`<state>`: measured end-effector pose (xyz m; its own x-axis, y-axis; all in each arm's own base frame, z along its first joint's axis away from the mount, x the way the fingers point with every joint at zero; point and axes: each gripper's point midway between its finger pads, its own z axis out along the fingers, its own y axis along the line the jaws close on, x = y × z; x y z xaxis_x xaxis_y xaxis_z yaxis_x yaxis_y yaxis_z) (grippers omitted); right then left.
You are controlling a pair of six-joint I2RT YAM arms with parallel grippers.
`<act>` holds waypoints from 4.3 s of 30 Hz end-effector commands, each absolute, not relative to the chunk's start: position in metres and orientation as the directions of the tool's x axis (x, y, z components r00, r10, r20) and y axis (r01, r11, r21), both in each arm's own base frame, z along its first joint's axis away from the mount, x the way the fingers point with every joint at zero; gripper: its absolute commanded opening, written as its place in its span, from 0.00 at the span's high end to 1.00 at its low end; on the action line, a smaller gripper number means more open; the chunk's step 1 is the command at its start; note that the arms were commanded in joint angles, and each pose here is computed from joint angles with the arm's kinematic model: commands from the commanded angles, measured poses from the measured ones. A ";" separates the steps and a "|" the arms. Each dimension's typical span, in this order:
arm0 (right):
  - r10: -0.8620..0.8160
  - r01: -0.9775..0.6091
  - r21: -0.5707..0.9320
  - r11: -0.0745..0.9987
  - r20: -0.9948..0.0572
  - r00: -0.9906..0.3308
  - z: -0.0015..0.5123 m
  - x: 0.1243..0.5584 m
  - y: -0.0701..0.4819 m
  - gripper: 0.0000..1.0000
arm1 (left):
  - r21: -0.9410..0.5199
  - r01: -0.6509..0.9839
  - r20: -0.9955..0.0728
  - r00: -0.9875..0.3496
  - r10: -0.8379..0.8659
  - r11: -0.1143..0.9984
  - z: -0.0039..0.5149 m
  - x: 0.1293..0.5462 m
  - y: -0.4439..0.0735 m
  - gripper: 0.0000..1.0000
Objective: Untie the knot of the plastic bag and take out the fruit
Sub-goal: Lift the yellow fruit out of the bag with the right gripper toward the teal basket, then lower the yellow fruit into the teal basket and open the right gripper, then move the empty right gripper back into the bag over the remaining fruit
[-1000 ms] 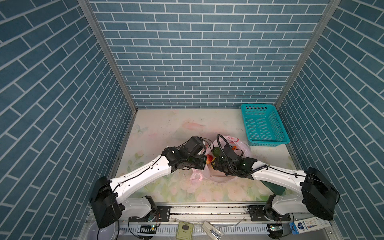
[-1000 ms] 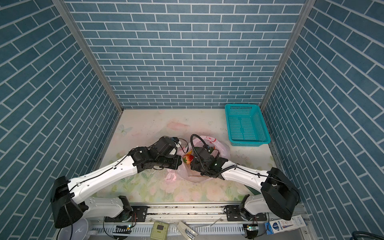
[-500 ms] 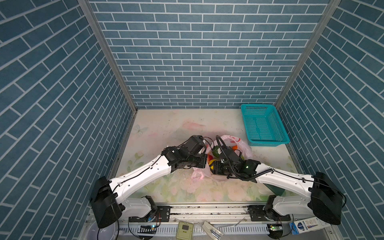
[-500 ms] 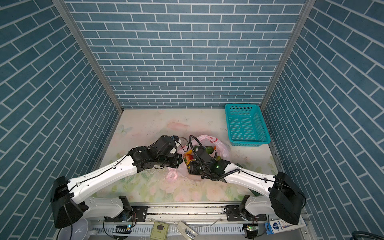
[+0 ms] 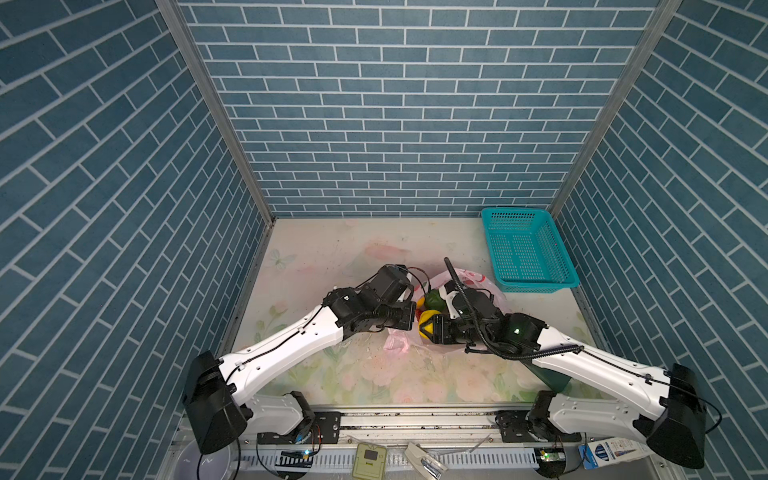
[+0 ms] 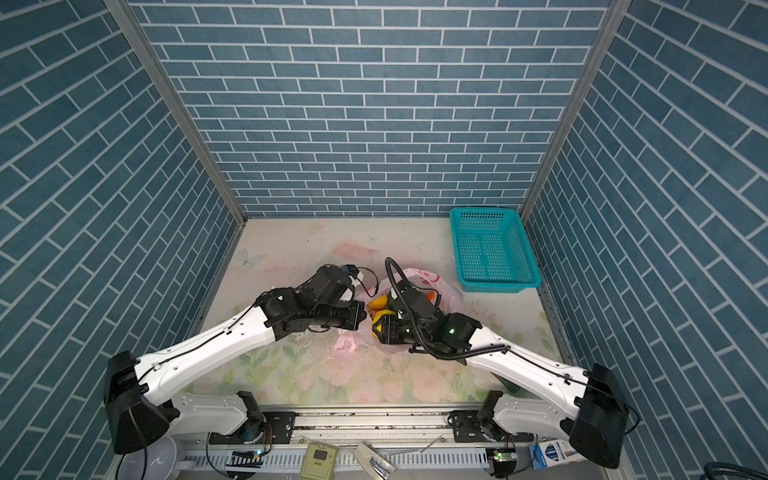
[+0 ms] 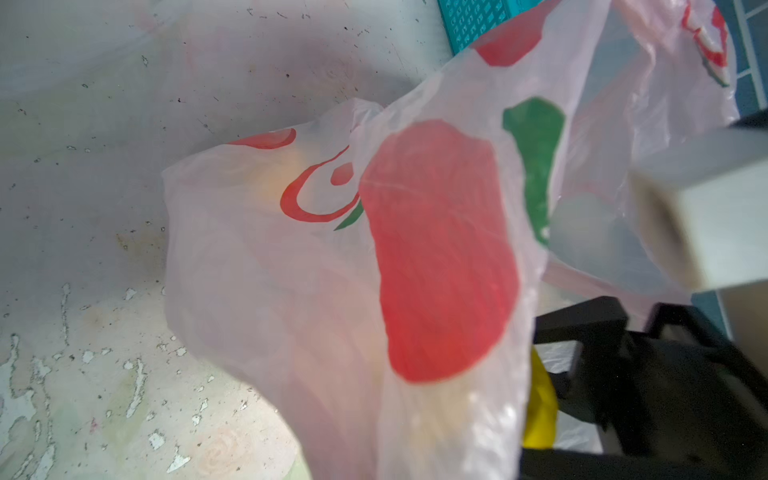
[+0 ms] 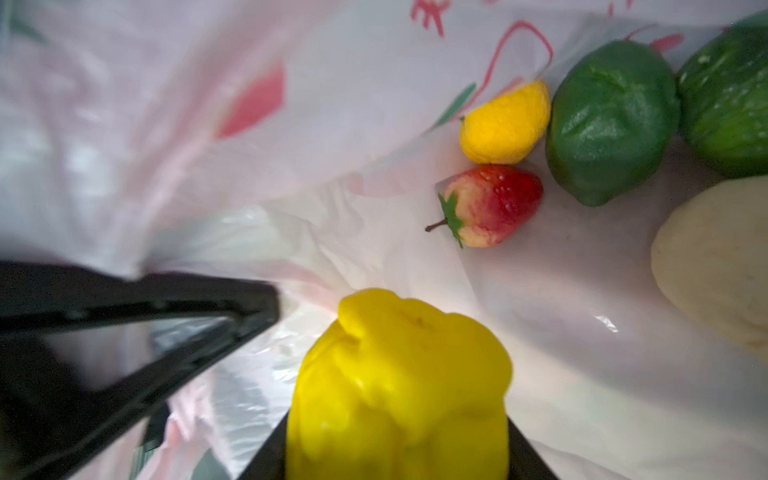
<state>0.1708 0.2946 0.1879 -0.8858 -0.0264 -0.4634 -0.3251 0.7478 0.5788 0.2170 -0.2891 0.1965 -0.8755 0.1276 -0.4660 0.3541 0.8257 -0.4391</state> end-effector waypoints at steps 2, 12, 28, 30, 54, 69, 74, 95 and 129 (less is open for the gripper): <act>-0.032 -0.353 0.546 0.760 -0.512 -0.859 0.215 0.170 0.282 0.52 | -0.436 0.371 -0.463 -0.874 0.149 0.820 0.199 0.218 -0.291 1.00; 0.030 -0.370 0.534 0.760 -0.598 -0.801 0.280 0.181 0.258 0.52 | -0.437 0.370 -0.455 -0.877 0.154 0.820 0.199 0.215 -0.290 1.00; 0.318 -0.087 0.543 0.835 -0.605 -0.730 0.316 0.282 0.146 0.51 | -0.432 0.398 -0.438 -0.877 0.198 0.809 0.198 0.211 -0.292 1.00; 0.359 -0.038 0.548 0.836 -0.598 -0.717 0.309 0.303 0.129 0.51 | -0.430 0.398 -0.436 -0.877 0.200 0.810 0.197 0.210 -0.292 1.00; 0.475 0.271 0.434 0.859 -0.477 -0.740 0.151 0.501 0.021 0.48 | -0.472 0.399 -0.422 -0.885 0.196 0.786 0.198 0.215 -0.301 1.00; 0.489 0.329 0.392 0.859 -0.442 -0.752 0.142 0.488 0.014 0.19 | -0.473 0.377 -0.427 -0.889 0.167 0.797 0.196 0.210 -0.288 1.00; 0.490 0.316 0.408 0.856 -0.452 -0.745 0.157 0.475 0.018 0.19 | -0.474 0.386 -0.430 -0.886 0.175 0.791 0.194 0.209 -0.289 1.00; 0.285 -0.037 0.528 0.848 -0.514 -0.810 0.283 0.301 0.138 0.17 | -0.482 0.406 -0.428 -0.882 0.196 0.776 0.190 0.212 -0.297 1.00; -0.132 -0.332 0.257 0.907 -0.577 -0.806 0.145 0.220 0.271 0.25 | -0.489 0.403 -0.465 -0.871 0.160 0.774 0.205 0.221 -0.295 1.00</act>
